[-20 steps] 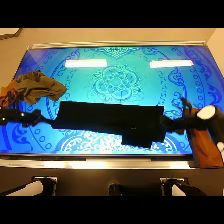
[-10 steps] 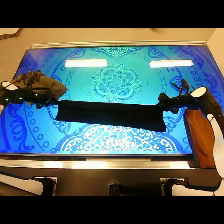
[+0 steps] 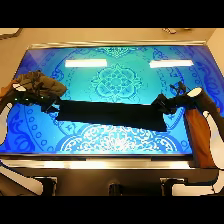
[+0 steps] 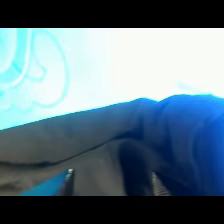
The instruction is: Fold the shirts.
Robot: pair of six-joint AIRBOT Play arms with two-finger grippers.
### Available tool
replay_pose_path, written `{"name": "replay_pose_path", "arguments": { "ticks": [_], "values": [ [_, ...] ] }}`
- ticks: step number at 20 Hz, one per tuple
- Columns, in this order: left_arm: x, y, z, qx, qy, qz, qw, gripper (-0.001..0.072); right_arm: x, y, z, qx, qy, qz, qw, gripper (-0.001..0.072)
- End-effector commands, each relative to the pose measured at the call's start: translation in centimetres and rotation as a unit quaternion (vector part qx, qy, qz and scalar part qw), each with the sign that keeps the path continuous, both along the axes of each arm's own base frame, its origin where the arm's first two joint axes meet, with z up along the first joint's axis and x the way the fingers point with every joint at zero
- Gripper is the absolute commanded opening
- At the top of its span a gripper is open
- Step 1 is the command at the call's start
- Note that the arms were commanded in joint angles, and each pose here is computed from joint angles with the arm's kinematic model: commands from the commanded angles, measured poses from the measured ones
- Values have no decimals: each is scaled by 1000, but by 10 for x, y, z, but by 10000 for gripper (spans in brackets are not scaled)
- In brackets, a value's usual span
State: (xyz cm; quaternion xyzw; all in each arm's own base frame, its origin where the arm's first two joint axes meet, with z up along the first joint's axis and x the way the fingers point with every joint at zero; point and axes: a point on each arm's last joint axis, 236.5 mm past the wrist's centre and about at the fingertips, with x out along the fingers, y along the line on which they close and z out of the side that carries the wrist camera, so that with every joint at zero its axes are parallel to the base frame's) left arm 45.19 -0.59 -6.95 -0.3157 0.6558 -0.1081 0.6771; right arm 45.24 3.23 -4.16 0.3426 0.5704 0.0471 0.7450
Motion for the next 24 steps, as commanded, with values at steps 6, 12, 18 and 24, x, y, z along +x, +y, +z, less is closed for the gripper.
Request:
{"name": "replay_pose_path", "arguments": {
  "ticks": [6,12,18,24],
  "values": [
    [1,44,84,26,-69,30,997,678,-76,-83,-8,24,121,21,992,707],
    [-10,17,123,32,-96,-6,995,668,-75,-62,-52,74,108,96,987,709],
    [-11,-8,129,27,-93,-17,995,668,-55,-28,-56,185,75,92,976,709],
    [-13,-40,129,23,-93,-52,994,668,-56,1,-58,185,90,116,972,664]
  ]
}}
